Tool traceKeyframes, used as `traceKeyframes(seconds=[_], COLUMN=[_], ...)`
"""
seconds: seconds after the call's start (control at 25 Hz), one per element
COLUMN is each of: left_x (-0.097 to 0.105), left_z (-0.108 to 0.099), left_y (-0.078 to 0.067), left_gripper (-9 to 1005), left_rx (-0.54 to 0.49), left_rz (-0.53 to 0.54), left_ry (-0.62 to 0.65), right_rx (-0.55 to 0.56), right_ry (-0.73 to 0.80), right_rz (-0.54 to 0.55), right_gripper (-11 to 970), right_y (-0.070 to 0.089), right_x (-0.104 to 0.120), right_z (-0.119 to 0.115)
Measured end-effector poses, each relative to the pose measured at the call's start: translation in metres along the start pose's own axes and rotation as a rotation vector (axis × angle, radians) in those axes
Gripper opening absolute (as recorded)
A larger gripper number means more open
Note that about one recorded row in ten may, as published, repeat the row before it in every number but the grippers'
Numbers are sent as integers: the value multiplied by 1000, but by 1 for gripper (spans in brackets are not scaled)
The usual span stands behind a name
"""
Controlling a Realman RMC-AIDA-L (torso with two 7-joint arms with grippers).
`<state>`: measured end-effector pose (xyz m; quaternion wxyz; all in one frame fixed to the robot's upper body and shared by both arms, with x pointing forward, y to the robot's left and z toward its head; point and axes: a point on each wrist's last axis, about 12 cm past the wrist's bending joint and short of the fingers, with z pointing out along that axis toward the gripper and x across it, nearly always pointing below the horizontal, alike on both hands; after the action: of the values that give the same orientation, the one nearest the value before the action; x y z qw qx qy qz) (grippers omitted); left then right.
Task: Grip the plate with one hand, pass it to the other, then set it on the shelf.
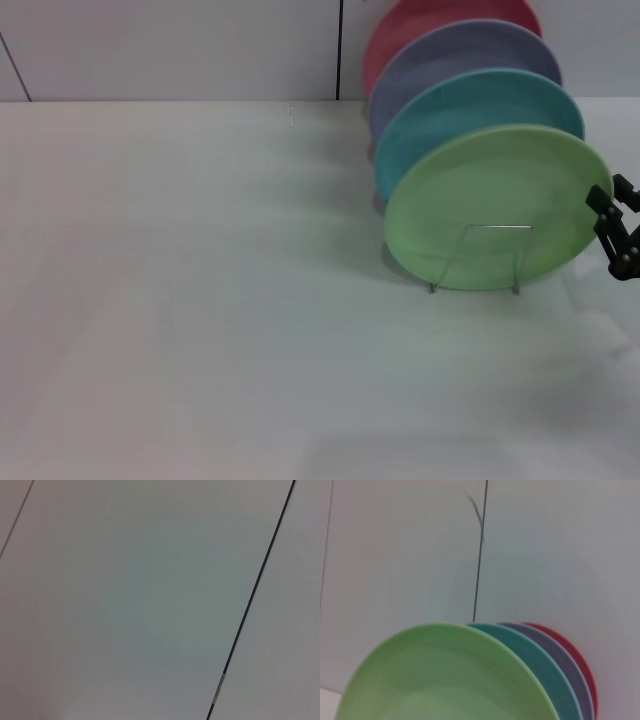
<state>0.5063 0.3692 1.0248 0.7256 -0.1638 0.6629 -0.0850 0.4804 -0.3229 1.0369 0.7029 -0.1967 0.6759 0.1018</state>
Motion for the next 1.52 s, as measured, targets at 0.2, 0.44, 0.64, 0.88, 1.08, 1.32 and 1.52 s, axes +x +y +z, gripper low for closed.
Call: traceKeyframes(seconds=[0.2,0.44,0.64,0.88,1.08,1.32,1.52], left_x=[0,0,0,-6,-17,-23,-22], left_z=[-1,-2,-4,-19,-37,-54,-62], left_y=[0,1,2,5,6,9,10], left_gripper=[735,735,735,735,735,735,735], left_rx=[-1,-2,-2,38,155,226,220], left_rz=[-2,-2,-1,22,95,189,247], left_ry=[0,-1,-5,-63,-114,-139,-147], right_rx=[0,29,93,292,394,527,621], right_ry=[-46,-166,-437,-575,-437,-428,-449], right_rz=[4,17,87,105,197,234,234], right_gripper=[208,208,207,207,240,307,528], right_y=[1,-1,5,10,-9,-28,-30], right_x=[-4,-17,-37,-29,-9,-5,-4], right_z=[-6,-23,-61,-96,-96,-112,-115])
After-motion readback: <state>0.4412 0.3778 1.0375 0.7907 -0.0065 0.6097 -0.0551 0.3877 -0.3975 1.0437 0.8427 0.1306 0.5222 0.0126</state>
